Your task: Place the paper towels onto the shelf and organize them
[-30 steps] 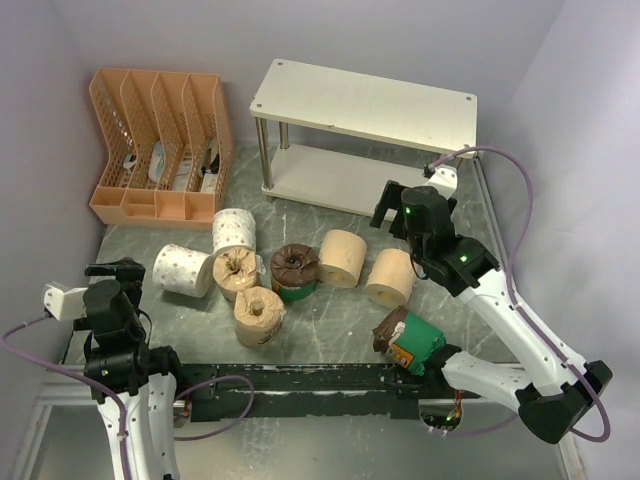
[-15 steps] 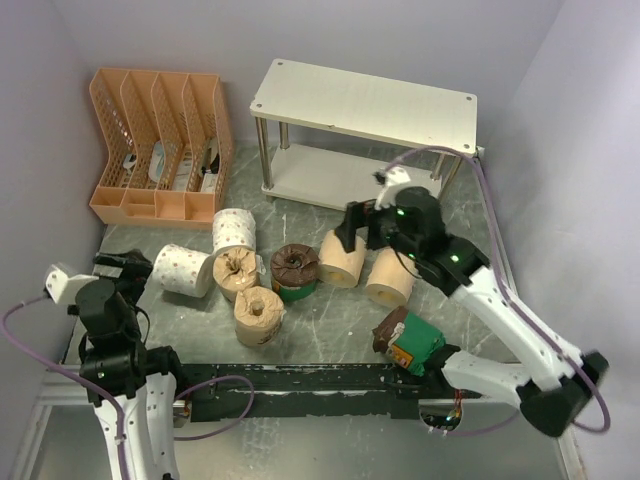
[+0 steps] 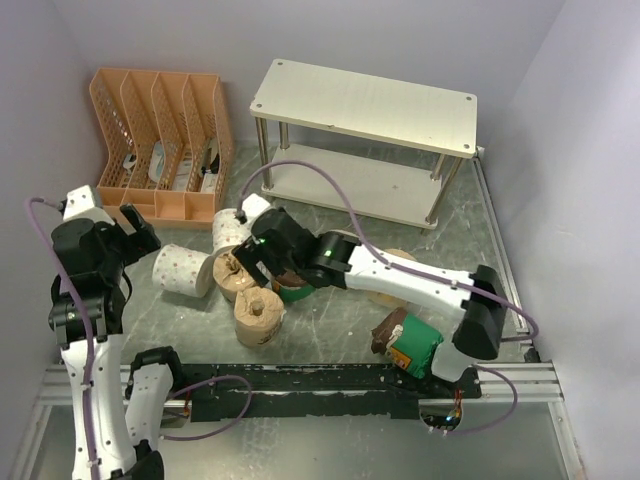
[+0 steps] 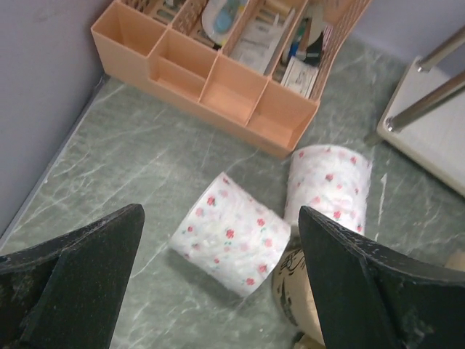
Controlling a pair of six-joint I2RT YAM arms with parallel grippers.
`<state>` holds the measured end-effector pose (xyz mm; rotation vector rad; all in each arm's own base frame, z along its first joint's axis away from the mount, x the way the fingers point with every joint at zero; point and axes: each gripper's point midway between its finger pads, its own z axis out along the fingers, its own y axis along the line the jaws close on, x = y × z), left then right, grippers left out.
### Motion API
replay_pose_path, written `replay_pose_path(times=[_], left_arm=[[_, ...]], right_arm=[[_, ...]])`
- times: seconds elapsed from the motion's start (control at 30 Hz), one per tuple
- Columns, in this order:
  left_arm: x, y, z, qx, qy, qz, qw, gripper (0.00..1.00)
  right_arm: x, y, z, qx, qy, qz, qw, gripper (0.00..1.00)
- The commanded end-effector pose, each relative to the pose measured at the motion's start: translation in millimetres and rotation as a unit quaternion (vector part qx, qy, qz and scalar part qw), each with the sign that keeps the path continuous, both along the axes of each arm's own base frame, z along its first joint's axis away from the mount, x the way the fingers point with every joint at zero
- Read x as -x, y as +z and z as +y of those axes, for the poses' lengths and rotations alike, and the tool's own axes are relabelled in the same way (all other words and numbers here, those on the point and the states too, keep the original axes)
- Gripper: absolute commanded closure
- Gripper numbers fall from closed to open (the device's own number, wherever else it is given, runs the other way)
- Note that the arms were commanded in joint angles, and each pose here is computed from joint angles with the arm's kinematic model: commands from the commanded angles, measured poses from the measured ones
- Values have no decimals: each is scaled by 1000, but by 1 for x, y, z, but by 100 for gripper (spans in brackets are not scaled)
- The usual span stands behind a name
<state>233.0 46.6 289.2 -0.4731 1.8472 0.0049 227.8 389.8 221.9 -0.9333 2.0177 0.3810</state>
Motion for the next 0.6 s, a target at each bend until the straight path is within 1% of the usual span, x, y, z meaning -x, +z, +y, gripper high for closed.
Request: replay_pose_path(times=[0.0, 0.07, 0.17, 0.23, 0.33, 0.57], left_arm=[[11, 3, 2, -46, -19, 9, 999, 1], [18, 8, 21, -67, 32, 4, 997, 1], [32, 23, 46, -99, 105, -4, 989, 1], [40, 27, 56, -109, 136, -2, 985, 1], [45, 27, 62, -116, 156, -6, 981, 1], [47, 20, 57, -111, 145, -17, 983, 1]], right_arm=[[4, 6, 39, -15, 26, -24, 999, 15], [8, -8, 56, 2, 34, -24, 999, 16], [14, -30, 77, 30, 45, -26, 998, 20], [14, -39, 87, 27, 48, -22, 998, 22], [17, -49, 99, 18, 60, -11, 998, 24], [19, -72, 111, 26, 67, 7, 997, 31]])
